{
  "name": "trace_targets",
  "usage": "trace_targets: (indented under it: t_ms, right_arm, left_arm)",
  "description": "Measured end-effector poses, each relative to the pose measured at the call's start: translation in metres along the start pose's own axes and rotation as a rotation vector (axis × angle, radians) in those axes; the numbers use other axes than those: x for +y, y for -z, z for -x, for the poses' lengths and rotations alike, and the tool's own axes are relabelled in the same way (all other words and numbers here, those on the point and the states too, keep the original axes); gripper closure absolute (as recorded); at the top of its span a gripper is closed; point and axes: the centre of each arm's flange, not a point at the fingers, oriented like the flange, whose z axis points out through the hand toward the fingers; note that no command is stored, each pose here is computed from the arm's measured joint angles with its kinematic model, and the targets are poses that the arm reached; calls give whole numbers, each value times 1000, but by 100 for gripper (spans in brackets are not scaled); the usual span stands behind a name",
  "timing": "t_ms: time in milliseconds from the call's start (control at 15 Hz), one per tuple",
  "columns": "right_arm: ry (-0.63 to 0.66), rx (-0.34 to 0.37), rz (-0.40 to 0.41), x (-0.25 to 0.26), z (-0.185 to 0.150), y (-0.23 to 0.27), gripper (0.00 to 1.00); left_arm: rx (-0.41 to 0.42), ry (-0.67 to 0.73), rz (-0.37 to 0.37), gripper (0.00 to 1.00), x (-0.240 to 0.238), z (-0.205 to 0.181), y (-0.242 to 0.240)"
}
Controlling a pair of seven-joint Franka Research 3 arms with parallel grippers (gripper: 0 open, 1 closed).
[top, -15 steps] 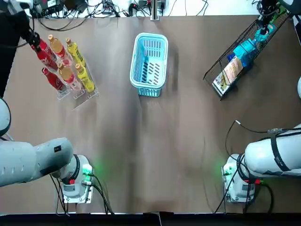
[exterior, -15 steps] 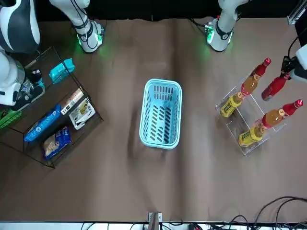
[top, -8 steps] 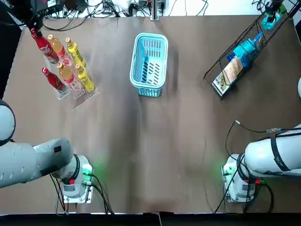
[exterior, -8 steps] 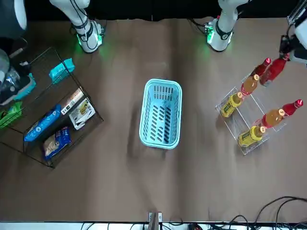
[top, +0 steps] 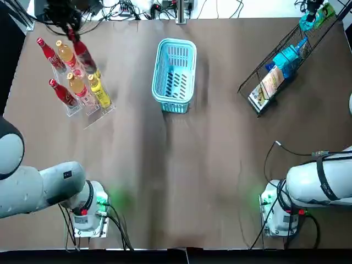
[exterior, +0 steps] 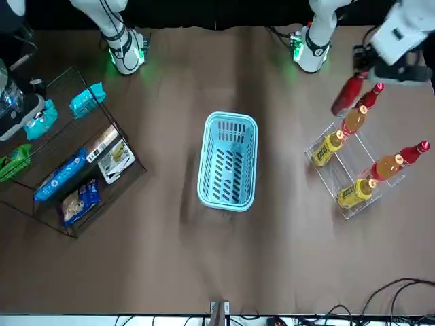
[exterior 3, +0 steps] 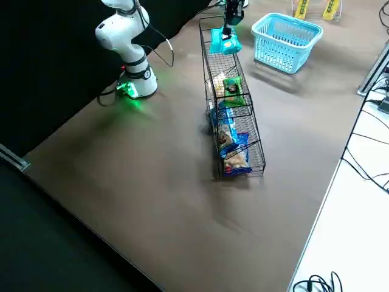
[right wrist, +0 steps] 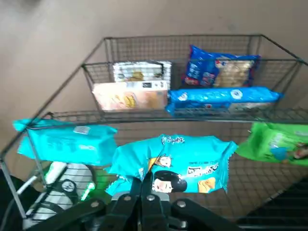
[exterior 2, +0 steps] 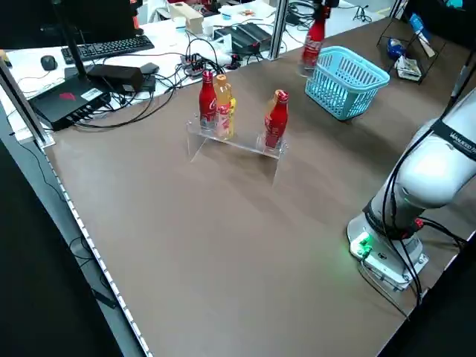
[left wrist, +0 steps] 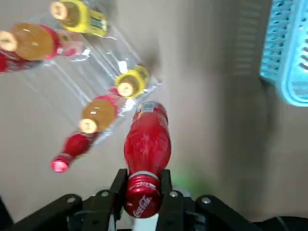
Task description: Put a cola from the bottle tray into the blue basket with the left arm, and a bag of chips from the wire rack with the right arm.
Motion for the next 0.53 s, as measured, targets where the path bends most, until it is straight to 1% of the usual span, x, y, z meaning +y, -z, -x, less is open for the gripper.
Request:
trace_targets:
  t_ms: [133,267,533]
  right_arm:
    - [-26,2,-35,-6,0,0,99]
    - [-83,10,-54,-12,-5,0,99]
    - [-123,47,-112,-25,-14,2,99]
  left_arm:
    - [-28,31,30,68,31,-10,-13]
    - [-48,74,42,68,58,-23,-29]
    - [-52,225,64,68,118,-49,-60]
